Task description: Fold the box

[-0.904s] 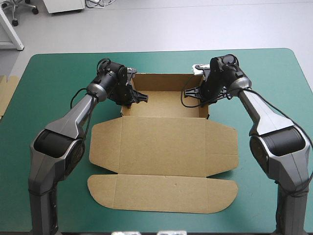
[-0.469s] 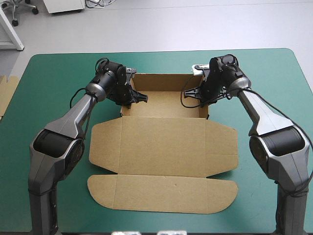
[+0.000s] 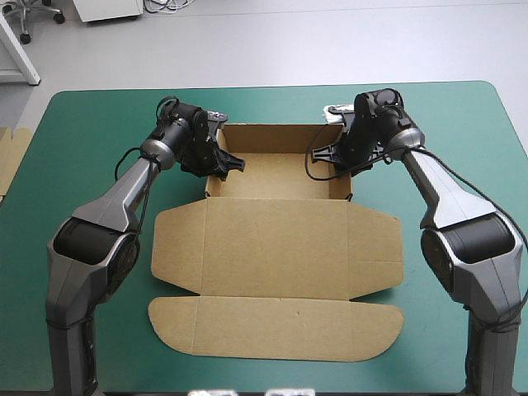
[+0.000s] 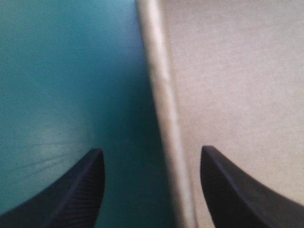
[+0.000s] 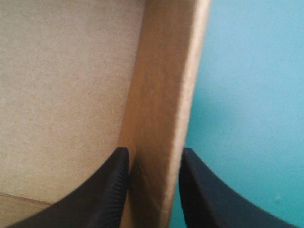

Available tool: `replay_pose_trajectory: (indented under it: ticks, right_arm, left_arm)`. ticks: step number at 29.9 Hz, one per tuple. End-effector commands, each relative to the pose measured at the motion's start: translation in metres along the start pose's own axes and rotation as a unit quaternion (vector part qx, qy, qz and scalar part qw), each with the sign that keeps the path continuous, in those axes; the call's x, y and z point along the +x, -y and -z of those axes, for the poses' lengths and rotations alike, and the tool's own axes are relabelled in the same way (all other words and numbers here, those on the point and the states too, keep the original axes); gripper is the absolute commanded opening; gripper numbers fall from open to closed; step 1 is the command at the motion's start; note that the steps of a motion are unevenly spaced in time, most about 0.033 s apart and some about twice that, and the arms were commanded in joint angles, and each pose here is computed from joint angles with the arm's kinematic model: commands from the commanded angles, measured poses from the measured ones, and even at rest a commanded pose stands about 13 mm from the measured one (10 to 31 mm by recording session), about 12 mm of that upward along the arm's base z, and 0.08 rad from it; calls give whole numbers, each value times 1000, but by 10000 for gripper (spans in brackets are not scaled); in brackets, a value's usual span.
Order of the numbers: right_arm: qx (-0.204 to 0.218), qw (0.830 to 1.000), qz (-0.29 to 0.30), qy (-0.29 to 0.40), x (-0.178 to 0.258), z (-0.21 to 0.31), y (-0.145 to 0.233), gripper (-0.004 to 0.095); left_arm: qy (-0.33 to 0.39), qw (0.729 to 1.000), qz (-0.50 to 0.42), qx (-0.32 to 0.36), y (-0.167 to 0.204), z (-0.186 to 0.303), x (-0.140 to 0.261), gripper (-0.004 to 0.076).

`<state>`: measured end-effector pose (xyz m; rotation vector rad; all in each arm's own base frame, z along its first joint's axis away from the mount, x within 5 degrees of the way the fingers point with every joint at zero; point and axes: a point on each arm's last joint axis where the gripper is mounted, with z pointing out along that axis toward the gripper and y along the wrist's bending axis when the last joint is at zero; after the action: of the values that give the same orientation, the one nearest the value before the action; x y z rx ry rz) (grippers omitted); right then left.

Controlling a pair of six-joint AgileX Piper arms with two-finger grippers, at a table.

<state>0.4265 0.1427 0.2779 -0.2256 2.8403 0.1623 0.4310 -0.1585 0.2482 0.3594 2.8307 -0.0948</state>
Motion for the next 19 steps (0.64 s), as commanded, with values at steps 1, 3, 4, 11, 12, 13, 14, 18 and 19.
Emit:
replay_pose_trajectory:
  ticks: [1, 3, 4, 11, 12, 13, 14, 18, 19]
  right_arm:
    - [2, 998, 7, 62, -1, 55, 1, 459]
    - [0, 997, 8, 71, -1, 62, 0, 526]
    - [0, 997, 8, 74, -1, 65, 0, 536]
    - [-3, 995, 6, 99, 4, 89, 0, 536]
    - [-3, 994, 7, 105, 5, 94, 0, 536]
    - [-4, 994, 7, 110, 6, 99, 0, 536]
    - [-5, 993, 7, 115, 7, 104, 0, 536]
    - [-11, 988, 8, 154, 13, 131, 0, 535]
    - [-10, 986, 9, 168, 14, 139, 0, 531]
  left_arm:
    - [52, 998, 6, 46, 11, 41, -3, 478]
    - [66, 996, 3, 53, 12, 49, -3, 478]
    - [77, 996, 2, 54, 12, 54, -4, 478]
    - [129, 990, -3, 51, 10, 95, -2, 478]
    - [134, 990, -3, 51, 10, 100, -1, 477]
    - [140, 989, -4, 52, 10, 106, 0, 477]
    - [147, 988, -4, 52, 10, 113, 2, 477]
    - [170, 984, -7, 43, 7, 133, 7, 476]
    - [175, 984, -7, 43, 7, 139, 10, 471]
